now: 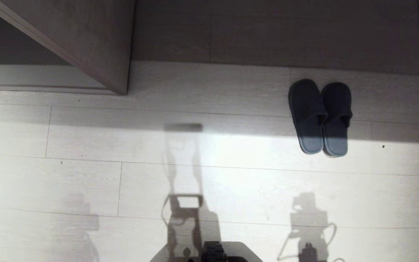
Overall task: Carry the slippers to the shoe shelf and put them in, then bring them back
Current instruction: Pick up the slippers on the floor
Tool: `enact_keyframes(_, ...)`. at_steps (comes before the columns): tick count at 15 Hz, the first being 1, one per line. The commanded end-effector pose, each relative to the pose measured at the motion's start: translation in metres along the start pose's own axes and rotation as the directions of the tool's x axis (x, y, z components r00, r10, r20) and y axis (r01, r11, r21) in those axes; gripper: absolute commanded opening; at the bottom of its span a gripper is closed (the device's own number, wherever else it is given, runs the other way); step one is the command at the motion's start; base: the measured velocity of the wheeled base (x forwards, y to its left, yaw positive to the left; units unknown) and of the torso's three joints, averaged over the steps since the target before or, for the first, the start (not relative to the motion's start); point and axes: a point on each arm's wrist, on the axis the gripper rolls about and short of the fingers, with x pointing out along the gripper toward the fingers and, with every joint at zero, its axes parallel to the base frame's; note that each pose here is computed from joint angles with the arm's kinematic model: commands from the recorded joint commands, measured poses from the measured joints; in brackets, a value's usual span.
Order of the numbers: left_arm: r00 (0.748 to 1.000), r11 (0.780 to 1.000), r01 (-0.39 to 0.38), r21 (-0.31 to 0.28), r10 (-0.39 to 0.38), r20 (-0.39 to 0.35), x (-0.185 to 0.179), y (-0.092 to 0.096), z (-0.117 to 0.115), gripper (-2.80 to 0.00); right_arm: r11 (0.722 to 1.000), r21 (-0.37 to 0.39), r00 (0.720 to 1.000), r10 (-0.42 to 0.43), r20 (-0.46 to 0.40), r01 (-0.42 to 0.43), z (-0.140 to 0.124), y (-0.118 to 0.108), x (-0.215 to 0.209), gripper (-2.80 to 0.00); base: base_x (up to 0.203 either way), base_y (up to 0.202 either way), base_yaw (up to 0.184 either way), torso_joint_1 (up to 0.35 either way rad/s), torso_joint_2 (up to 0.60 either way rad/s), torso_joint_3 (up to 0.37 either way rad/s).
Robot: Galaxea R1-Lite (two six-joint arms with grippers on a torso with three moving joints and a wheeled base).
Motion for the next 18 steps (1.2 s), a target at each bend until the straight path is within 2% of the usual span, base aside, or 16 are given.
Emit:
enact_keyframes(1,1.000,1.000,0.001,0.007,-0.001,0.000,0.0000,0.0000,0.0000,-2.80,1.000,0.000,1.000,0.001,-0.001,-0.001,0.0000,0.0000,0.0001,-2.80,0.000,0.000,0.000,0.002,0.00,-0.191)
enact_keyframes(18,1.000,1.000,0.004,0.017,-0.004,-0.004,0.0001,-0.0001,-0.0003,-2.80,1.000,0.000,1.000,0.001,-0.001,-0.001,0.0000,0.0000,0.0001,-2.80,0.000,0.000,0.000,0.003,0.00,-0.197)
